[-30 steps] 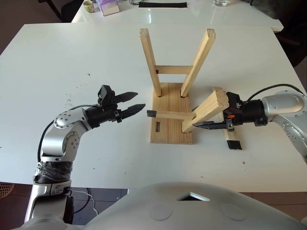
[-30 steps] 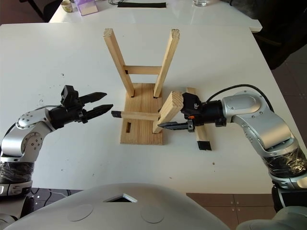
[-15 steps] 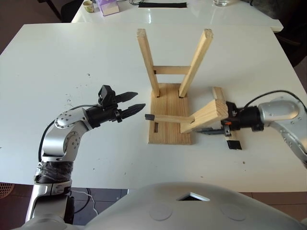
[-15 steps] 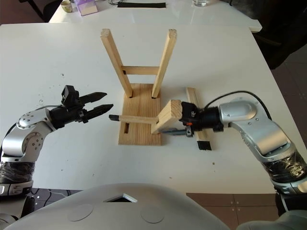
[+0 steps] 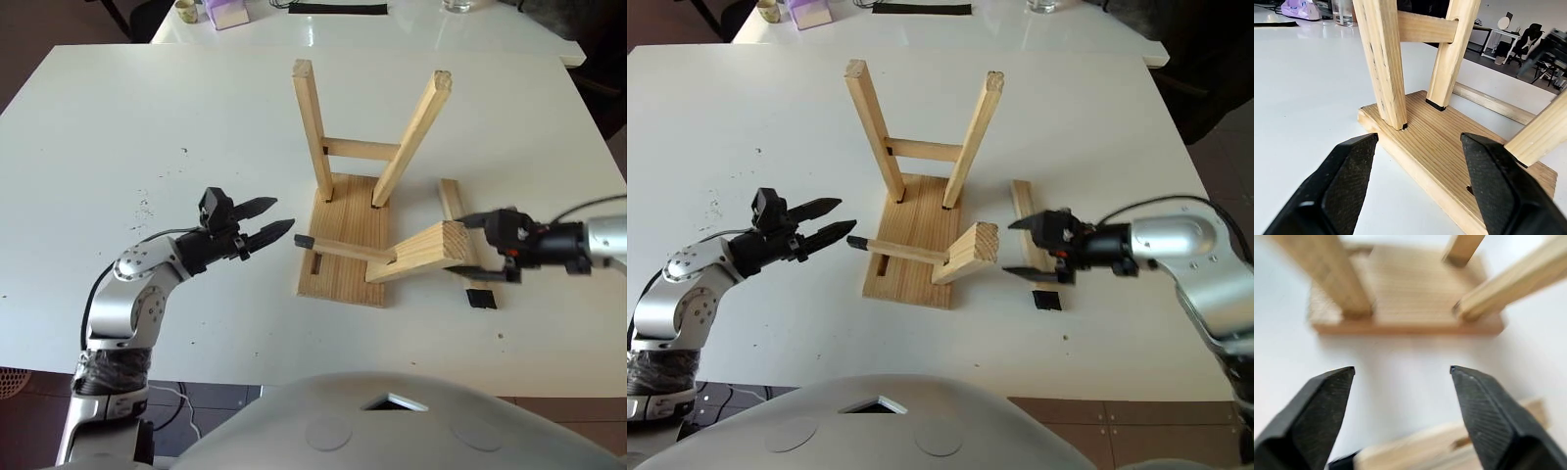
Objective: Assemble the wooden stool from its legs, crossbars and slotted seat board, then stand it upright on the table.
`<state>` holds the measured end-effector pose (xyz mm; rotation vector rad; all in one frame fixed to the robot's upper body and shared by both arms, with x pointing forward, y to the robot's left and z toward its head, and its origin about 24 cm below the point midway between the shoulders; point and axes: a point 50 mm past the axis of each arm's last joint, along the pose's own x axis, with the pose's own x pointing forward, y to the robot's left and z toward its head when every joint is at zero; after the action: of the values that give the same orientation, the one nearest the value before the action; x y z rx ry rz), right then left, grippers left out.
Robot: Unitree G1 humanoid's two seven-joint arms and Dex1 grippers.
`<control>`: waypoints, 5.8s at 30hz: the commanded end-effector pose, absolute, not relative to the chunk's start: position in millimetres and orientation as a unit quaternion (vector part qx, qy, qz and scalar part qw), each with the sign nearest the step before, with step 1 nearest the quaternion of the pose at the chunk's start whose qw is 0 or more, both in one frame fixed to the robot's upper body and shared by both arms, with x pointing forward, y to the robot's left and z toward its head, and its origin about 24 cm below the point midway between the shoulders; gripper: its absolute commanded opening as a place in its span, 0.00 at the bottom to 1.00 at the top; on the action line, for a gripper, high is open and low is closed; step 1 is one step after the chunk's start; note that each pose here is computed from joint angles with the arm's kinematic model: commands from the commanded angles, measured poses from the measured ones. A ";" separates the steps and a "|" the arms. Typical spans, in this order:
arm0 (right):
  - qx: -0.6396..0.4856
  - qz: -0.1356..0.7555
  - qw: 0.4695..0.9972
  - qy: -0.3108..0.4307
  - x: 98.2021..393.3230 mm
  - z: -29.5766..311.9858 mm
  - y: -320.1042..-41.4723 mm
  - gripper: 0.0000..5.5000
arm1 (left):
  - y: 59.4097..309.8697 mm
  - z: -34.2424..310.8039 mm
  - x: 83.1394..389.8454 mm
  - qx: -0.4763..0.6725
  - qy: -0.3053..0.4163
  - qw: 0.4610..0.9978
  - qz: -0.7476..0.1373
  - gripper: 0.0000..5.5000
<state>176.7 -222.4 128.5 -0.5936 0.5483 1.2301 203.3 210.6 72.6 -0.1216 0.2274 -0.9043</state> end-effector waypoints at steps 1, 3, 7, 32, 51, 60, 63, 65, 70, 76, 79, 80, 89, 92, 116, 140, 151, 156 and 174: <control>-0.226 0.453 0.818 0.273 167.8 119.4 -232.7 0.72 | 216.2 62.3 179.9 -0.051 0.133 0.902 -0.408 0.57; -0.204 0.400 0.847 0.284 164.1 113.2 -237.3 0.72 | 221.3 51.1 167.1 -0.043 0.160 0.904 -0.393 0.57; -0.179 0.293 0.891 0.296 167.2 101.8 -245.9 0.72 | 225.9 29.6 145.5 -0.009 0.214 0.899 -0.381 0.57; -0.105 0.228 0.888 0.384 148.5 55.4 -241.7 0.51 | 188.2 25.1 149.2 -0.009 0.198 0.872 -0.447 0.57; -0.130 0.260 0.954 0.078 230.6 178.6 -268.4 0.37 | 202.4 212.2 231.6 -0.025 -0.122 0.916 -0.381 0.68; -0.034 0.586 0.807 -0.060 208.9 272.7 -209.8 0.37 | 138.7 272.3 228.4 -0.066 -0.164 0.777 -0.604 0.74; -0.050 0.625 0.779 -0.026 212.3 269.4 -203.9 0.37 | 128.7 265.2 220.2 -0.031 -0.150 0.749 -0.644 0.74; -0.057 0.641 0.766 -0.013 213.8 267.8 -201.5 0.37 | 126.7 262.8 217.2 -0.032 -0.149 0.740 -0.655 0.74; -0.078 0.679 0.729 0.019 218.7 262.9 -196.0 0.37 | 128.6 262.2 217.6 -0.037 -0.154 0.739 -0.655 0.74; -0.091 0.705 0.701 0.056 222.1 257.0 -199.5 0.37 | 130.2 264.8 217.1 -0.046 -0.163 0.732 -0.660 0.74; -0.088 0.712 0.695 0.049 222.5 258.8 -197.3 0.37 | 129.3 265.3 214.4 -0.057 -0.166 0.721 -0.671 0.71; -0.087 0.715 0.692 0.045 222.1 259.9 -195.7 0.37 | 128.8 265.3 214.1 -0.062 -0.166 0.718 -0.673 0.70; -0.092 0.732 0.674 0.032 224.7 263.3 -181.4 0.37 | 120.8 264.0 212.1 -0.079 -0.168 0.702 -0.688 0.45; -0.095 0.734 0.672 0.032 225.9 263.1 -179.0 0.37 | 119.3 264.7 210.8 -0.079 -0.168 0.694 -0.696 0.37; -0.150 0.569 0.808 0.030 239.6 242.7 -237.8 0.55 | 189.5 285.4 231.6 0.043 -0.190 0.786 -0.587 0.37; -0.140 0.486 0.861 0.054 219.8 208.2 -259.0 0.55 | 193.6 155.7 184.3 0.077 0.040 0.757 -0.648 0.37; -0.142 0.492 0.857 0.059 217.9 200.7 -251.2 0.55 | 186.7 140.8 193.9 0.109 0.052 0.749 -0.651 0.37; -0.142 0.490 0.858 0.061 215.9 198.6 -249.6 0.55 | 190.5 145.5 199.3 0.127 0.052 0.749 -0.648 0.37; -0.142 0.485 0.860 0.068 207.8 188.6 -239.7 0.55 | 208.9 118.4 214.1 0.136 0.165 0.751 -0.625 0.37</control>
<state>208.5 -240.8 188.4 -0.2798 0.1392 1.0224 211.3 188.4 145.7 0.2701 0.1134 -1.4701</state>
